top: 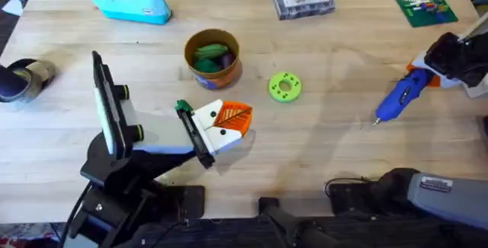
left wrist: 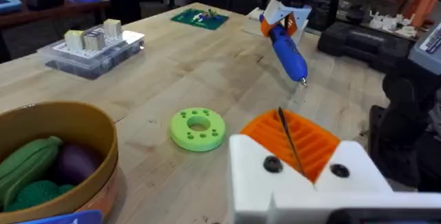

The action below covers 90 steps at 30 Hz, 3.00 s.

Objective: Pick up the gripper from the table and insert it into the empty holder that is missing its gripper. Then pick up a screw, insert it into the mounting hole, and use the screwdriver to tighten it. Finally, clean up the table by picking up the vegetable and placing it into the bucket.

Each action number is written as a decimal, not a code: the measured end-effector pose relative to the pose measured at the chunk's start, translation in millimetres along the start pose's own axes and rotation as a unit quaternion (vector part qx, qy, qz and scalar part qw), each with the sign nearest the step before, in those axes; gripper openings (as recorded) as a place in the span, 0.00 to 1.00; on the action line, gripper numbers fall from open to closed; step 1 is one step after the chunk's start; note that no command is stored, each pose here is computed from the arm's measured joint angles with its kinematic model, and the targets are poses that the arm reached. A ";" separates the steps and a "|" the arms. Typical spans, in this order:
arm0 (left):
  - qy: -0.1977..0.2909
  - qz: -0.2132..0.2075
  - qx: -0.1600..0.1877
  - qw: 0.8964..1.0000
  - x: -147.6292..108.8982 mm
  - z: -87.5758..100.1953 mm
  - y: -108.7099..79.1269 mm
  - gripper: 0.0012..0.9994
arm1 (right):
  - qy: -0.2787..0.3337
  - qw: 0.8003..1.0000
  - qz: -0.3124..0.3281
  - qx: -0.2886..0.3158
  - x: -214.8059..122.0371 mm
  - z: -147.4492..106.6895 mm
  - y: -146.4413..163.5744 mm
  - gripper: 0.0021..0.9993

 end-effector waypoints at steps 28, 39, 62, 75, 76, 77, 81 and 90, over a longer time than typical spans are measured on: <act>0.000 0.000 0.000 1.000 0.0 0.0 0.0 0.02 | 0.092 0.995 -0.030 0.000 54.0 -19.7 -5.8 0.23; 0.000 0.002 0.000 1.000 0.0 0.1 0.6 0.02 | 0.091 0.995 -0.029 0.000 54.0 -19.4 -5.7 0.45; 0.000 0.008 0.000 1.000 0.0 0.1 2.3 0.02 | 0.100 0.994 -0.033 0.000 53.2 -23.1 -7.1 0.58; 0.000 0.008 0.000 1.000 0.0 0.1 2.3 0.02 | 0.105 0.994 -0.035 -0.002 37.8 -29.9 -9.7 0.81; 0.000 0.008 0.000 1.000 0.0 0.1 2.3 0.02 | 0.105 0.994 -0.034 -0.002 37.9 -29.5 -9.5 0.81; 0.000 0.008 0.000 1.000 0.0 0.1 2.3 0.02 | 0.103 0.994 -0.034 -0.002 38.0 -28.8 -9.3 0.81; 0.000 0.008 0.000 1.000 0.0 0.1 2.3 0.02 | 0.091 0.995 -0.029 -0.002 39.2 -23.3 -7.3 0.79; 0.000 0.008 0.000 1.000 0.0 0.1 2.4 0.02 | 0.086 0.996 -0.028 -0.002 39.6 -21.3 -6.5 0.79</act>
Point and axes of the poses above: each hand's point on the last joint's axis, 136 mm out from that joint toward the fingers, its own x axis out along the fingers, its own y axis along the line the jaws close on, z = x × y, the point moved 2 cm from there along -x, back along the fingers, and after that the axes turned 5 degrees about x, right-handed, at the moved point
